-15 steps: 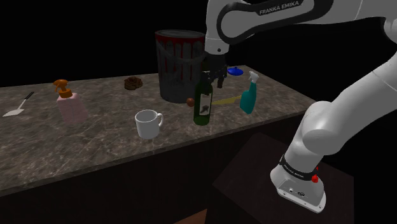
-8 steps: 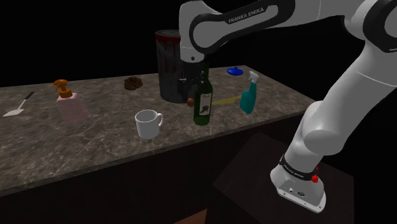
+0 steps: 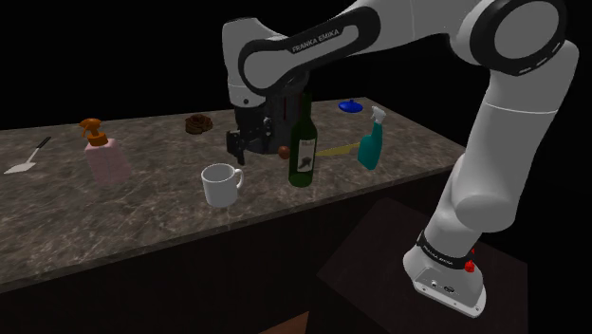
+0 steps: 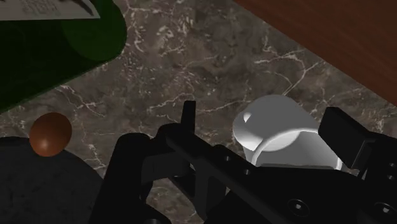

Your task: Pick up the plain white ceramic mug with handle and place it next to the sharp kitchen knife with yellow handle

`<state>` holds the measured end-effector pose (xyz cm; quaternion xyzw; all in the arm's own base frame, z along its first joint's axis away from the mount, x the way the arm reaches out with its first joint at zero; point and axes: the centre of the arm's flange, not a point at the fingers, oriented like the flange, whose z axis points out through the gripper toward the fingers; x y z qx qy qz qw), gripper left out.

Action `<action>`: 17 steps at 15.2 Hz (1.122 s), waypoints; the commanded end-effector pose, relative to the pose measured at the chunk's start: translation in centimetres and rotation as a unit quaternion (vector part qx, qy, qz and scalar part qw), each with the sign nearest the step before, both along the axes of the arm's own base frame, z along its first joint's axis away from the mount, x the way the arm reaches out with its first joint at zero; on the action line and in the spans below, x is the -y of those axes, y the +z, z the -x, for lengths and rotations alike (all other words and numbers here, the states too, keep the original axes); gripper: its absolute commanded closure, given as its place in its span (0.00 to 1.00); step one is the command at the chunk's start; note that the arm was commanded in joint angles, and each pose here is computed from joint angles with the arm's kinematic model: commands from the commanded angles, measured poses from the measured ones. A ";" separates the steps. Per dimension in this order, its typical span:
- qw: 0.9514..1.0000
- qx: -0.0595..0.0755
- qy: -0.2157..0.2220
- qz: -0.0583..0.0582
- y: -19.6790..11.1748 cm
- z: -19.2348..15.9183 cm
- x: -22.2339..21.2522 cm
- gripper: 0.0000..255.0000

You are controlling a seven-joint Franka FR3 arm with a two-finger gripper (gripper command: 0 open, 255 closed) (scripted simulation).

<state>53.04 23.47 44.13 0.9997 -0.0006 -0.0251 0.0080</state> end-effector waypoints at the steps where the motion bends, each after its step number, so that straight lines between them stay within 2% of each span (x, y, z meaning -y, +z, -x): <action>1: 1.000 -0.001 0.000 0.000 -1.2 -1.4 -2.3 0.00; 10: 1.000 -0.006 0.004 -0.001 -5.3 -8.5 -11.0 0.00; 17: 1.000 -0.006 0.004 -0.001 -8.8 -8.8 -11.5 0.00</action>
